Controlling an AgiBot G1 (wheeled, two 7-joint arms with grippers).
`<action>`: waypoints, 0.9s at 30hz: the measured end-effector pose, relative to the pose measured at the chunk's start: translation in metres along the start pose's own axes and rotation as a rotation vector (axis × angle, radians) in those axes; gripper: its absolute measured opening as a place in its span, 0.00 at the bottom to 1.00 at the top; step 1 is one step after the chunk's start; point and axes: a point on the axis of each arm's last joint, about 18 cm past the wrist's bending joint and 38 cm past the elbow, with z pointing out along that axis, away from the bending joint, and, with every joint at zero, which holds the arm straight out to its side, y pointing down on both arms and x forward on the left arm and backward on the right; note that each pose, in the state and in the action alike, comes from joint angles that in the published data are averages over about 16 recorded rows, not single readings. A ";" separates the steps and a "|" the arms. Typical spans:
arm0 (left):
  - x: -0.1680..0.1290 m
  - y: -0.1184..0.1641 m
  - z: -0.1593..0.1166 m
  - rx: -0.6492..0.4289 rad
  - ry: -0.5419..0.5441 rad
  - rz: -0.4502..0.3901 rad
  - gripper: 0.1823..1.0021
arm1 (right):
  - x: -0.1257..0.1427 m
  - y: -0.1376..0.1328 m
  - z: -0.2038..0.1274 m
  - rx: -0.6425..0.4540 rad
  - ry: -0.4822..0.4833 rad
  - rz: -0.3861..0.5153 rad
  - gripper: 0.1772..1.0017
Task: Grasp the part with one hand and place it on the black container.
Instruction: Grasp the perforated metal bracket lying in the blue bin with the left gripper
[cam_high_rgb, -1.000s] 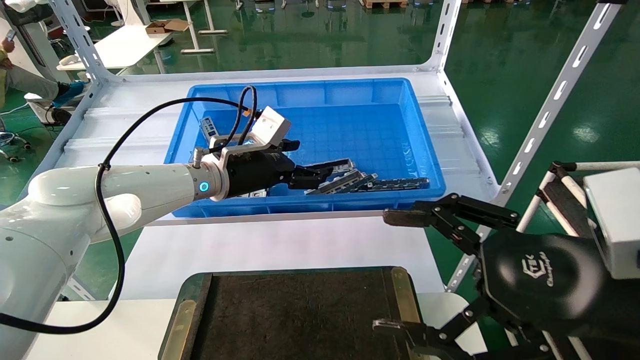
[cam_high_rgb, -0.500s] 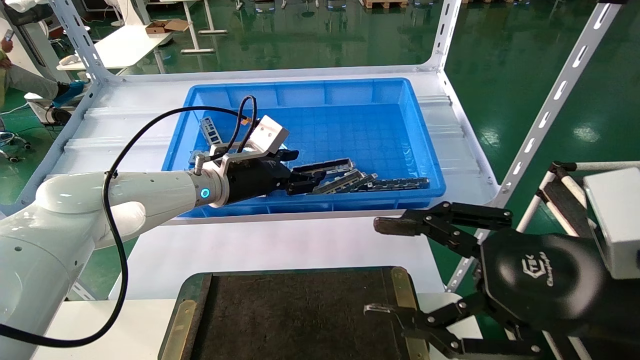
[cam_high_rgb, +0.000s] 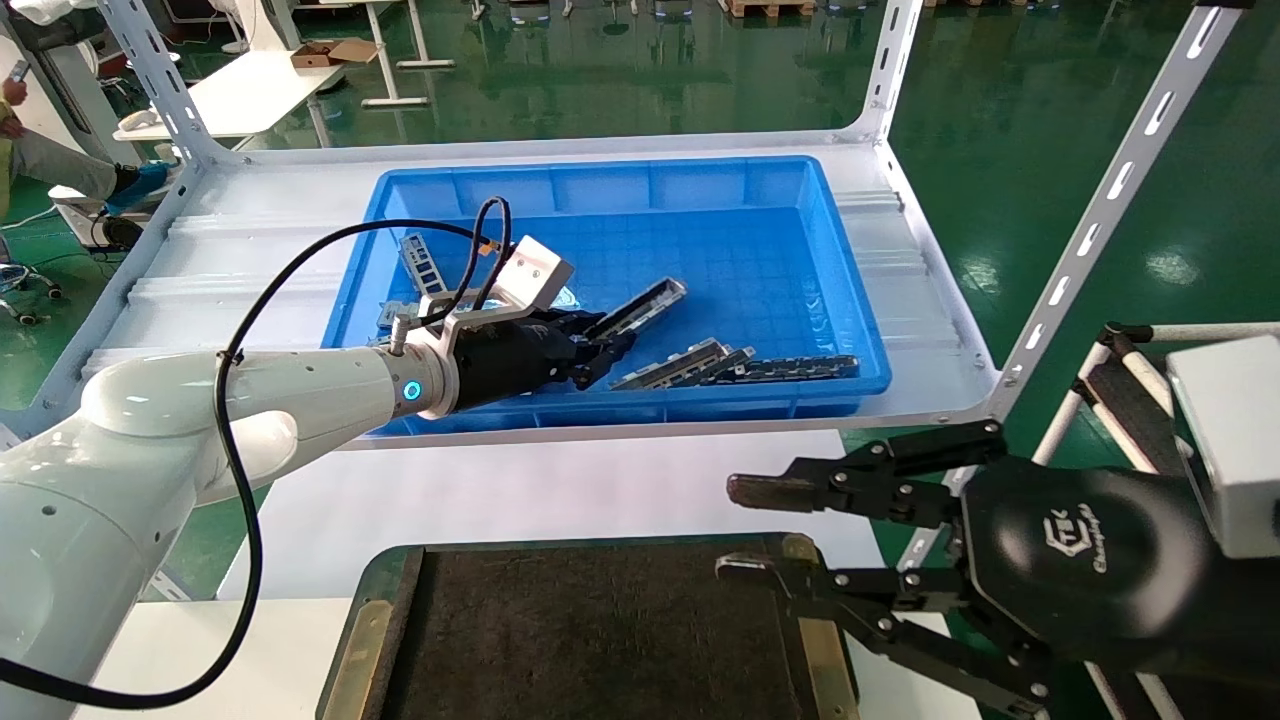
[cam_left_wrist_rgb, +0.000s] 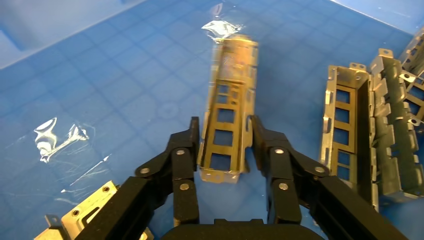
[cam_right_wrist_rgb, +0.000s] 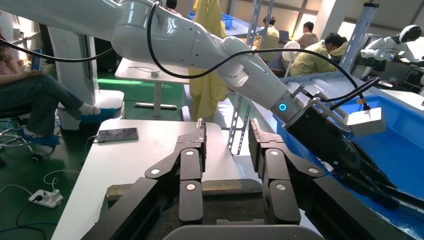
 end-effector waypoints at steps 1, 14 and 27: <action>0.000 0.000 0.000 -0.001 -0.002 -0.001 0.40 | 0.000 0.000 0.000 0.000 0.000 0.000 0.35; -0.004 -0.007 0.001 0.023 -0.030 -0.009 0.22 | 0.000 0.000 0.000 0.000 0.000 0.000 0.09; -0.004 -0.049 -0.027 0.171 0.102 0.013 0.22 | 0.000 0.000 0.000 0.000 0.000 0.000 0.02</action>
